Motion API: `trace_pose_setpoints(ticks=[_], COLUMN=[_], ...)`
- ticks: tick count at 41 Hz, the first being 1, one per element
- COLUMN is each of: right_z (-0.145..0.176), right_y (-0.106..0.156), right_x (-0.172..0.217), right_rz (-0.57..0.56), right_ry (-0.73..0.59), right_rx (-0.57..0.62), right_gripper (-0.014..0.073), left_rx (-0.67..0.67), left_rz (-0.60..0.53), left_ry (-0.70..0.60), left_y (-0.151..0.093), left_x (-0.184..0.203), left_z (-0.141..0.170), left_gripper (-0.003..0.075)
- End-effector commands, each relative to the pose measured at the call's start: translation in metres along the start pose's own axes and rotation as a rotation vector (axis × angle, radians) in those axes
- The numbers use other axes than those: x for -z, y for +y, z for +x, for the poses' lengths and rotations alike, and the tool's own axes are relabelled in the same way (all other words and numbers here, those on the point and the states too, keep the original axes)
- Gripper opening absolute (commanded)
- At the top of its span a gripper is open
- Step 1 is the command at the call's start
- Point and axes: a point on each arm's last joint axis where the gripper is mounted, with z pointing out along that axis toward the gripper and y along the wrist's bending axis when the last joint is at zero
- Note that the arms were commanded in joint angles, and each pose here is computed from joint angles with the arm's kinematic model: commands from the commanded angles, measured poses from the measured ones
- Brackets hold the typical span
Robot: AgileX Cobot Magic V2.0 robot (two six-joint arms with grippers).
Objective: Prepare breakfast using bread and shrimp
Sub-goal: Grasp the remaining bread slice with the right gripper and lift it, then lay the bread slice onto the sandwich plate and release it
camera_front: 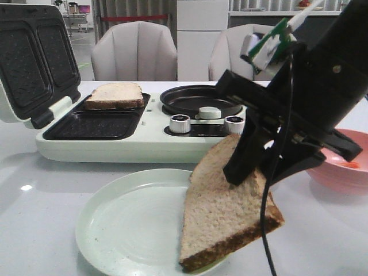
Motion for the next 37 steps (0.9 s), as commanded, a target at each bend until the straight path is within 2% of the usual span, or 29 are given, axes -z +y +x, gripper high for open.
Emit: trace_pose_setpoints(ticks=[1, 9, 13, 19, 27, 37], right_z=[-0.001, -0.004, -0.015, -0.042, -0.091, -0.152], right_y=[0.018, 0.032, 0.045, 0.069, 0.096, 0.118], right_x=[0.029, 0.054, 0.066, 0.081, 0.063, 0.01], right_rz=[-0.052, -0.087, -0.126, -0.17, -0.253, -0.318], right_ry=[-0.085, -0.174, -0.225, -0.343, -0.377, -0.372], right_rx=[0.049, 0.091, 0.105, 0.192, 0.202, 0.214], right_gripper=[0.0081, 0.0081, 0.0081, 0.0081, 0.0081, 0.0081], left_rx=[-0.007, -0.007, -0.007, -0.007, -0.007, -0.007], left_rz=[0.027, 0.027, 0.027, 0.027, 0.027, 0.027], left_ry=[-0.102, -0.102, -0.102, -0.102, -0.102, -0.102], left_y=[-0.003, -0.003, -0.003, -0.003, -0.003, -0.003], left_x=[0.004, 0.004, 0.004, 0.004, 0.004, 0.004], left_z=[-0.015, -0.015, -0.015, -0.015, -0.015, -0.015], left_gripper=[0.0436, 0.0435, 0.0436, 0.0436, 0.0436, 0.0436])
